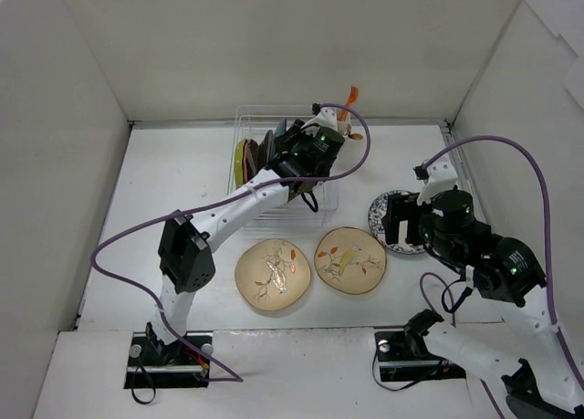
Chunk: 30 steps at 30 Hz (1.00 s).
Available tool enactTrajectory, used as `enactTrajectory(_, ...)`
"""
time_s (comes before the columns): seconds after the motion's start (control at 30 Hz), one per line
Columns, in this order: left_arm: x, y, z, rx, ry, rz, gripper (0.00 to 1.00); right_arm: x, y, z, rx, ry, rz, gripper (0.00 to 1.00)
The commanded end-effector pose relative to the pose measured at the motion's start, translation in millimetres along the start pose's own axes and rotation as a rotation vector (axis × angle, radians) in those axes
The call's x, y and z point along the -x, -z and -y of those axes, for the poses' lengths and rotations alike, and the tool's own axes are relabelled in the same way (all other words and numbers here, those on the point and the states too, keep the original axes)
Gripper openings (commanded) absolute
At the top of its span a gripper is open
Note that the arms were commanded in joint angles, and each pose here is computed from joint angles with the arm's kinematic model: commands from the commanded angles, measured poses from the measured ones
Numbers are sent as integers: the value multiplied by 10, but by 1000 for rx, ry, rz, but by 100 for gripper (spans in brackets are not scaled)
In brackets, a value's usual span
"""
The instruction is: Load the bowls into the dish rack
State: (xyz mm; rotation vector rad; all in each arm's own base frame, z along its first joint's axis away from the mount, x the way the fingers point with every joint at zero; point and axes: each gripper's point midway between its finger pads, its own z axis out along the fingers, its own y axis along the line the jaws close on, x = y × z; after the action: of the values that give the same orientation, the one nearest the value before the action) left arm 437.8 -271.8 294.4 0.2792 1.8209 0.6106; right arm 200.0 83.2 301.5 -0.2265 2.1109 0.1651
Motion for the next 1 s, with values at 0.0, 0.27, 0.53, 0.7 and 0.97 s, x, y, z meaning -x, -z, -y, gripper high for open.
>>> enactTrajectory(0.0,430,115,-430,63,189,79,0,124,-115,-4,-22,-19,35,79)
enactTrajectory(0.27,350,-7,-427,55,229,47,0,132,-149,-9,-26,-15,34,79)
enactTrajectory(0.53,21,-160,-268,44,254,-29,0,102,-167,-8,-28,-11,25,79)
enactTrajectory(0.7,-125,-222,-247,30,276,-64,0,68,-184,-24,-20,-13,16,79)
enactTrajectory(0.97,-253,-245,-250,35,276,-87,16,45,-191,-41,-12,-20,10,80)
